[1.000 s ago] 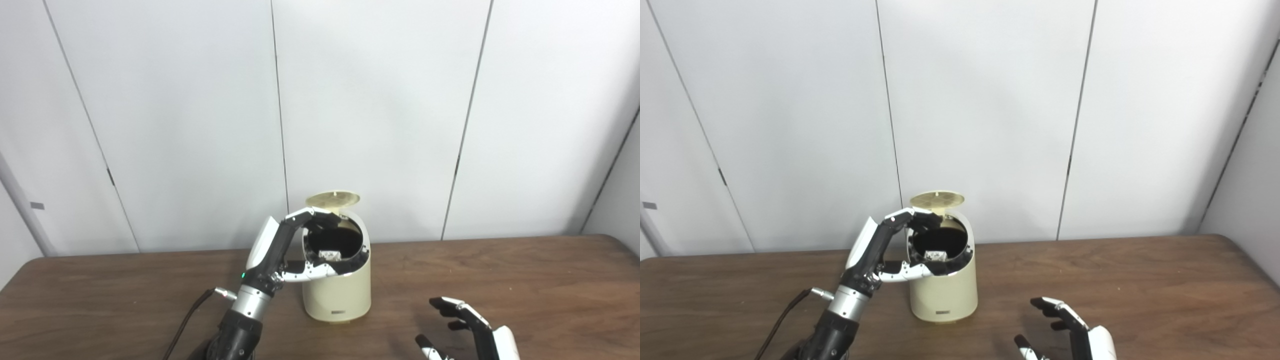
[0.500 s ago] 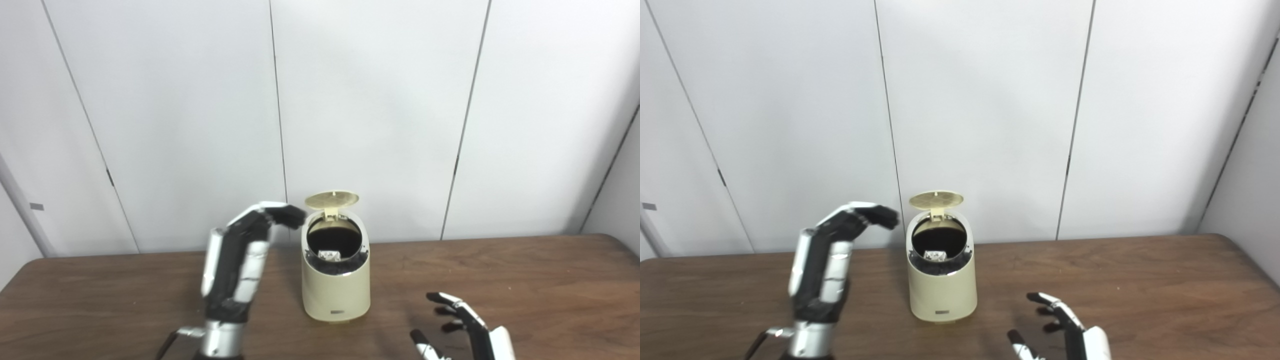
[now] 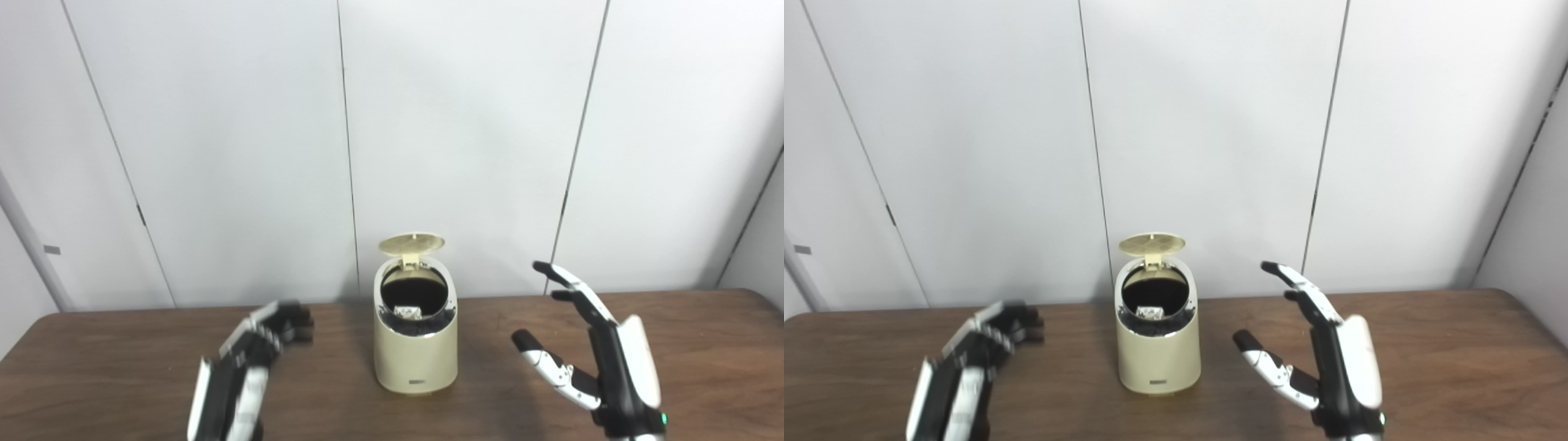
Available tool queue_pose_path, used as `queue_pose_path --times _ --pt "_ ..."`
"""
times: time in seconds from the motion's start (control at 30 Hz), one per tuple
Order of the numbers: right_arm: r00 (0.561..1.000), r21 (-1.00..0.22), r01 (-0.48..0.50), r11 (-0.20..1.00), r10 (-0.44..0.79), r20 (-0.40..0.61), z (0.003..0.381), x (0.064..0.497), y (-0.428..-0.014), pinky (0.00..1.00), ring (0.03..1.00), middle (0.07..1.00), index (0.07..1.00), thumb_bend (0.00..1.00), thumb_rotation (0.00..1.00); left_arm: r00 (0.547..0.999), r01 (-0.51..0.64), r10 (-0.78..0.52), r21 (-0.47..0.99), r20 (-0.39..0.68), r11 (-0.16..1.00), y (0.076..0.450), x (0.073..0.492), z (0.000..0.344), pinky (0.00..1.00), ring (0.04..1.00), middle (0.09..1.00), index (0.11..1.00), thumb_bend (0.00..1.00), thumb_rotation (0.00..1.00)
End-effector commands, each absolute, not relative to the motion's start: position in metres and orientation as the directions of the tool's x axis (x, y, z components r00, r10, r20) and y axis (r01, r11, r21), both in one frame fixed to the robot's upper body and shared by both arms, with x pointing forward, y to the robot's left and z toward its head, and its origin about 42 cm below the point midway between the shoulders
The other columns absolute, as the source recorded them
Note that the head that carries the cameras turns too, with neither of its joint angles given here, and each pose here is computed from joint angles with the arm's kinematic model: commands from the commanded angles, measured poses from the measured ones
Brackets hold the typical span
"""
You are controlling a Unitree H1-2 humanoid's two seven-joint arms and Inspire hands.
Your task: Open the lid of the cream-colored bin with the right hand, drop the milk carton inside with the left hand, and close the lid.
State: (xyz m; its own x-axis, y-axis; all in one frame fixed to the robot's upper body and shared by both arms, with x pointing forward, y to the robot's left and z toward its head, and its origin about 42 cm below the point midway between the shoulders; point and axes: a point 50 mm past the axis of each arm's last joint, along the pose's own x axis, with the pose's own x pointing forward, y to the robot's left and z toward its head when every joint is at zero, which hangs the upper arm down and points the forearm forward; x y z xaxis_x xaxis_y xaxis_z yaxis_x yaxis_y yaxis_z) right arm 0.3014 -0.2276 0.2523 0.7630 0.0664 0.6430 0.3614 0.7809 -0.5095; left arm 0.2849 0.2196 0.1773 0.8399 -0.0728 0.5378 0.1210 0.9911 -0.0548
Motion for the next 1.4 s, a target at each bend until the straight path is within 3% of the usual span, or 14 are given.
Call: queue_pose_path --times 0.0,0.07,0.17,0.23,0.33,0.67,0.83,0.97,1.17,1.37 --pt "0.700 -0.515 0.371 0.773 0.132 0.701 0.295 0.308 -0.228 0.78 0.865 0.884 0.891 0.60 0.88 0.833 0.154 -0.108 -0.039 0.542 0.987 0.223 0.282 0.178 0.75 0.802 0.829 0.849 0.57 0.84" --pt "0.698 -0.543 0.349 0.764 0.175 0.695 0.316 0.311 -0.225 0.74 0.876 0.908 0.916 0.68 0.91 0.856 0.147 -0.109 -0.035 0.506 0.989 0.225 0.277 0.170 0.78 0.827 0.861 0.877 0.56 0.88" --pt "0.694 -0.595 0.345 0.726 0.229 0.682 0.342 0.316 -0.220 0.71 0.900 0.932 0.924 0.71 0.91 0.878 0.122 -0.097 -0.023 0.469 0.992 0.226 0.272 0.161 0.81 0.841 0.875 0.893 0.55 0.90" --pt "0.695 -0.635 0.361 0.683 0.256 0.671 0.359 0.320 -0.217 0.80 0.922 0.927 0.902 0.73 0.94 0.885 0.109 -0.092 -0.012 0.456 0.994 0.226 0.271 0.155 0.81 0.838 0.870 0.891 0.53 0.90" --pt "0.709 -0.694 0.352 0.628 0.305 0.636 0.379 0.326 -0.211 0.83 0.940 0.927 0.906 0.76 0.98 0.898 0.090 -0.075 -0.013 0.433 0.996 0.223 0.268 0.146 0.81 0.838 0.868 0.887 0.51 0.89" --pt "0.757 -0.852 0.222 0.473 0.467 0.457 0.424 0.360 -0.188 0.84 0.936 0.906 0.884 0.77 0.94 0.930 0.053 -0.070 0.057 0.362 0.997 0.220 0.270 0.125 0.85 0.855 0.879 0.902 0.49 0.94" --pt "0.786 -0.910 0.176 0.377 0.502 0.360 0.430 0.380 -0.167 0.83 0.942 0.898 0.874 0.80 0.95 0.937 0.039 -0.089 0.152 0.337 0.988 0.225 0.274 0.107 0.82 0.857 0.891 0.906 0.45 0.94" --pt "0.807 -0.941 0.148 0.305 0.512 0.293 0.425 0.395 -0.152 0.81 0.948 0.897 0.876 0.83 0.93 0.938 0.026 -0.080 0.161 0.337 0.987 0.223 0.275 0.108 0.82 0.850 0.885 0.902 0.47 0.95" --pt "0.828 -0.967 0.145 0.212 0.509 0.235 0.413 0.412 -0.143 0.87 0.952 0.901 0.871 0.82 0.89 0.936 0.031 -0.080 0.146 0.344 0.989 0.219 0.274 0.110 0.82 0.847 0.883 0.900 0.49 0.95" --pt "0.847 -0.980 0.144 0.138 0.494 0.194 0.404 0.420 -0.140 0.85 0.947 0.906 0.881 0.82 0.93 0.936 0.028 -0.077 0.145 0.344 0.989 0.217 0.273 0.112 0.82 0.849 0.884 0.900 0.49 0.95"
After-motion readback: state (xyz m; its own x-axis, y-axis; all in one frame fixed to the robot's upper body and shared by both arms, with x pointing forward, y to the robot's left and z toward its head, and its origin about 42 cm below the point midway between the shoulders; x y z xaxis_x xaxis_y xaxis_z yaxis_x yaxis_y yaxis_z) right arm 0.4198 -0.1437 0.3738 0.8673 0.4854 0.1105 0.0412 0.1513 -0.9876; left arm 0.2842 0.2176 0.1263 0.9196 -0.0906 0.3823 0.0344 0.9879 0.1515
